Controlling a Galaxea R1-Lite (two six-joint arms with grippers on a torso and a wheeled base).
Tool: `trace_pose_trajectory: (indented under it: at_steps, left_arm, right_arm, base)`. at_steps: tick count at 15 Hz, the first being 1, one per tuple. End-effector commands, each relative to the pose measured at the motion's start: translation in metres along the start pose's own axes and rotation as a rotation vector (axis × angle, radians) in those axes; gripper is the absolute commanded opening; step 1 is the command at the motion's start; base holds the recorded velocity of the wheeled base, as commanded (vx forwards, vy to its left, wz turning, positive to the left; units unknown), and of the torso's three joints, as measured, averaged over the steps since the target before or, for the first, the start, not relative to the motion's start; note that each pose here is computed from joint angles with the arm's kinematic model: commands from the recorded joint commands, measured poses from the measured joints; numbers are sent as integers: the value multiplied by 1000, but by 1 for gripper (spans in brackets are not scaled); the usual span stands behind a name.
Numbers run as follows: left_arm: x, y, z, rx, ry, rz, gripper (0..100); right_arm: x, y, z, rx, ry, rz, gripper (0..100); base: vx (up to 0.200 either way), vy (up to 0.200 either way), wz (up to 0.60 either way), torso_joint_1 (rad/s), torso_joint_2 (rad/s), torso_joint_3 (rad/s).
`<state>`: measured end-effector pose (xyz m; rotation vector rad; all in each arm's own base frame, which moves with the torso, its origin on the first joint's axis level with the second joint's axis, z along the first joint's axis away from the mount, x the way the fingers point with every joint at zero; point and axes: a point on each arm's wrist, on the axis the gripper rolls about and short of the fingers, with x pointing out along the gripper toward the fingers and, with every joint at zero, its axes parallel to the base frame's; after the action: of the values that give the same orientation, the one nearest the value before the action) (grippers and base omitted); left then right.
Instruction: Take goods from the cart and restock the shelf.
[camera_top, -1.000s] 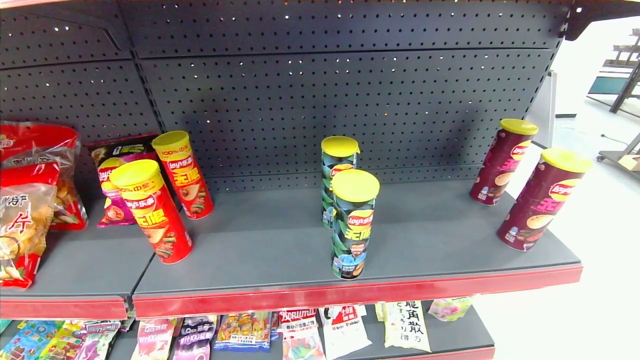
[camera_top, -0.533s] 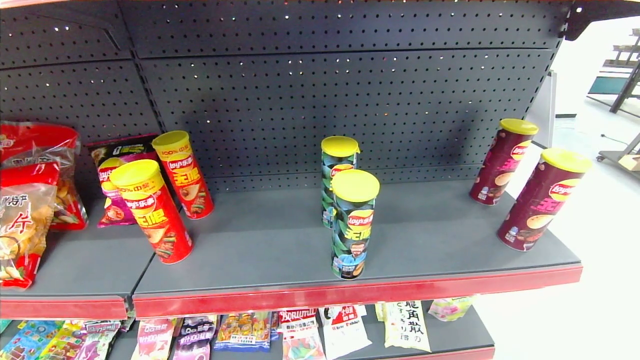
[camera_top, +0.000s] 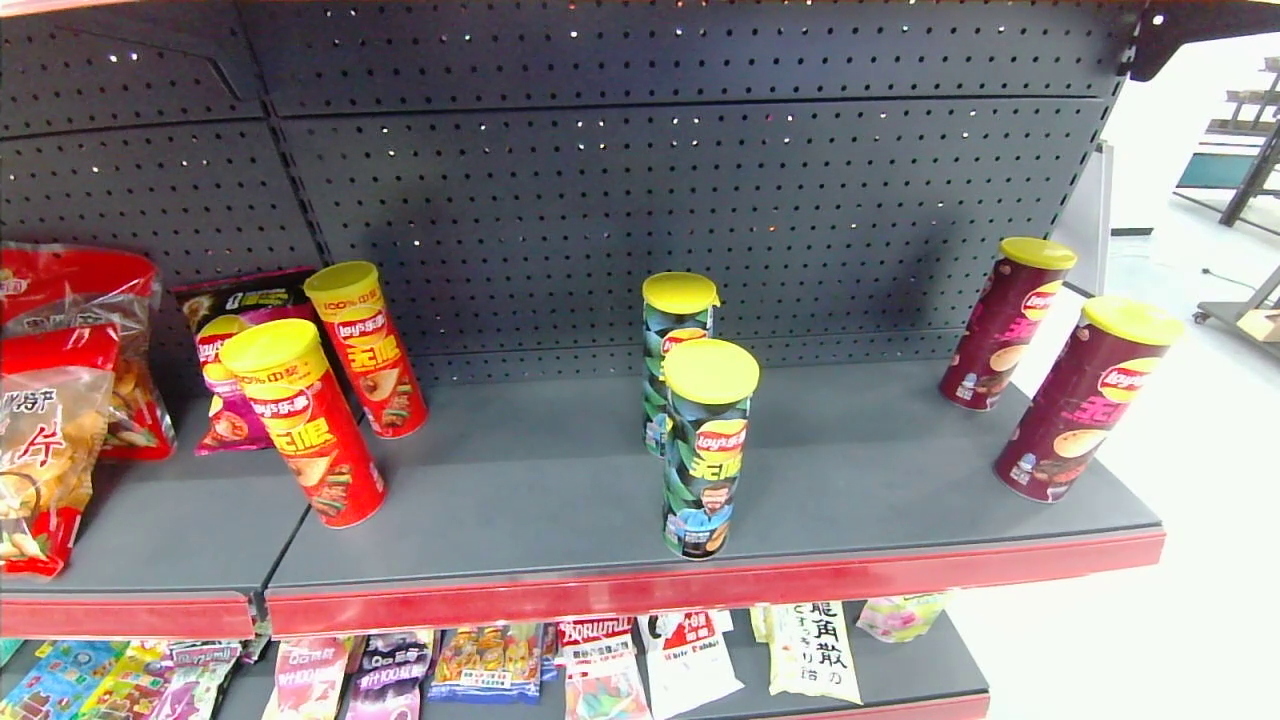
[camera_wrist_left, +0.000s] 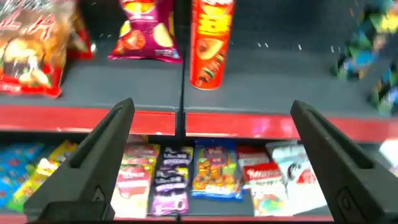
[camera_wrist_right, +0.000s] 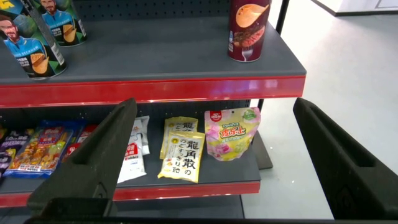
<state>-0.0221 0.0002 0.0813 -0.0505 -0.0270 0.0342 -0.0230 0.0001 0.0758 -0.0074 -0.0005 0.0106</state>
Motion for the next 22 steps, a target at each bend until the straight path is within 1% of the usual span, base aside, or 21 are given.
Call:
trace_pose_trajectory:
  at_steps: [1,2,3,4,5,6,10,22]
  left_arm:
    - [0,1,-2,4,18,43,100]
    - [2,1,-1,2,48,55,100]
    - [3,1,-1,3,61,66,100]
    - [3,1,-2,8,57,55,100]
    - [-1,0,-5,37,27,-40,100]
    - [-1,-2,-5,60,29,-139,100]
    - [-1,-2,-6,57,32,-119,100]
    - [-1,-2,-6,60,32,-120,100]
  right_arm:
    - [0,0,0,0,0,0,100]
    - [0,0,0,-2,0,2,100]
    - [0,0,0,-2,0,2,100]
    - [0,0,0,-2,0,2,100]
    - [0,0,0,-2,0,2,100]
    - [0,0,0,-2,0,2,100]
    - [0,0,0,4,0,0,100]
    - [0,0,0,4,0,-1,100]
  base:
    - [0,0,0,0,0,0]
    - [0,0,0,0,0,0]
    - [0,0,0,0,0,0]
    - [0,0,0,0,0,0]
    - [0,0,0,0,0,0]
    - [0,0,0,0,0,0]
    - [0,0,0,0,0,0]
    - [0,0,0,0,0,0]
